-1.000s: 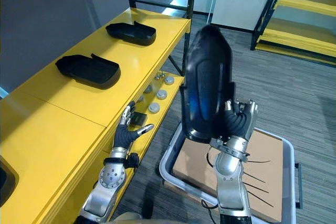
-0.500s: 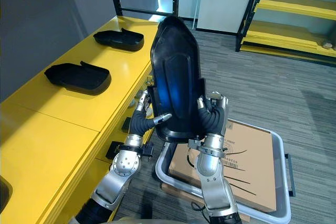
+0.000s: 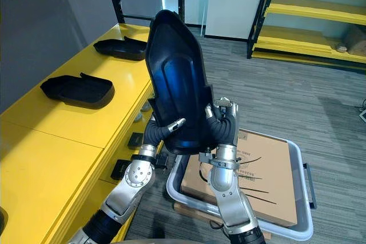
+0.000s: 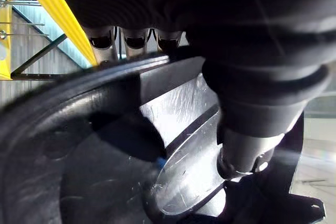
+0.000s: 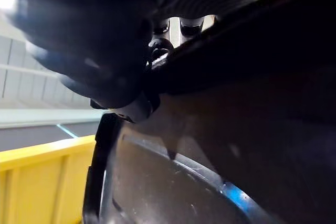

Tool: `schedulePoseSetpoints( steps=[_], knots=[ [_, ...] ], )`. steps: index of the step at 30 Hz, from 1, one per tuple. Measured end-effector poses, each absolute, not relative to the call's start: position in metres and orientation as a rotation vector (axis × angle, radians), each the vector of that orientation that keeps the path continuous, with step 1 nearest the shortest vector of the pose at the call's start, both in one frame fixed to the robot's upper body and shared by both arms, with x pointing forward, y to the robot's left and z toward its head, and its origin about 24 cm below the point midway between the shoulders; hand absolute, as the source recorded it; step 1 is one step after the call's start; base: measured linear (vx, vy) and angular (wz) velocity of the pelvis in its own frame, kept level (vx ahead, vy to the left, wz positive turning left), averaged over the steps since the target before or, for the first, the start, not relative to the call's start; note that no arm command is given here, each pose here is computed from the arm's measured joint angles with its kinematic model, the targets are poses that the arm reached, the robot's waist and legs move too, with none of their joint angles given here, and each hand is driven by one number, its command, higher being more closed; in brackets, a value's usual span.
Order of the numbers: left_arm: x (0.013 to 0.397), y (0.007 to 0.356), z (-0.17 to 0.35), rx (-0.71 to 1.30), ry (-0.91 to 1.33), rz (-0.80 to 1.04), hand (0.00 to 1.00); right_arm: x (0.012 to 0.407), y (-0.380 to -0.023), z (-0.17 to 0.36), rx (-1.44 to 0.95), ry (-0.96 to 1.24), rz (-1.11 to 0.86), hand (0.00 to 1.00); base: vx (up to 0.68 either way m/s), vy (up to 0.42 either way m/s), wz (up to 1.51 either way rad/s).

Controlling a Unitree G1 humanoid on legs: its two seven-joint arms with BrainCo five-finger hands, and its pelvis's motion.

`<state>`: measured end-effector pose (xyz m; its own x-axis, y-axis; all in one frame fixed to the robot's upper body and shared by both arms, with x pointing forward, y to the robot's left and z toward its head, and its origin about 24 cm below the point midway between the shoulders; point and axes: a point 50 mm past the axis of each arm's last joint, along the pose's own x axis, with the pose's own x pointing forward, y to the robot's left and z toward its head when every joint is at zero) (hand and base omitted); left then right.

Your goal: Walk over and take plastic housings, then place them on the shelf

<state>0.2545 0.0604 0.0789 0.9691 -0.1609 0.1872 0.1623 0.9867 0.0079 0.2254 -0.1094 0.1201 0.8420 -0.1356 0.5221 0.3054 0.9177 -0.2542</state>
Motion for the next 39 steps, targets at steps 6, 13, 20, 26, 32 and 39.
schedulePoseSetpoints(
  steps=[6,13,20,26,32,39],
  knots=[
    [0.257,0.062,0.075,0.012,-0.159,-0.148,1.0,0.226,-0.108,0.115,-0.351,-0.503,-0.225,0.0,0.0,0.0,0.0],
    [0.259,0.067,0.073,0.017,-0.153,-0.127,1.0,0.228,-0.107,0.107,-0.262,-0.452,-0.184,0.0,-0.01,0.004,-0.04],
    [0.265,0.077,0.074,0.037,-0.15,-0.092,1.0,0.23,-0.105,0.103,-0.164,-0.397,-0.1,0.0,0.0,0.001,-0.01],
    [0.268,0.079,0.065,0.079,-0.121,-0.082,1.0,0.229,-0.115,0.123,-0.029,-0.452,-0.08,0.0,0.0,0.002,-0.02],
    [0.271,0.082,0.05,0.147,-0.061,-0.072,1.0,0.221,-0.131,0.165,0.112,-0.674,-0.102,0.0,0.0,0.0,0.0],
    [0.266,0.093,0.031,0.182,0.013,-0.031,1.0,0.215,-0.15,0.178,0.155,-0.749,-0.169,0.0,0.0,0.0,0.0]
  ],
)
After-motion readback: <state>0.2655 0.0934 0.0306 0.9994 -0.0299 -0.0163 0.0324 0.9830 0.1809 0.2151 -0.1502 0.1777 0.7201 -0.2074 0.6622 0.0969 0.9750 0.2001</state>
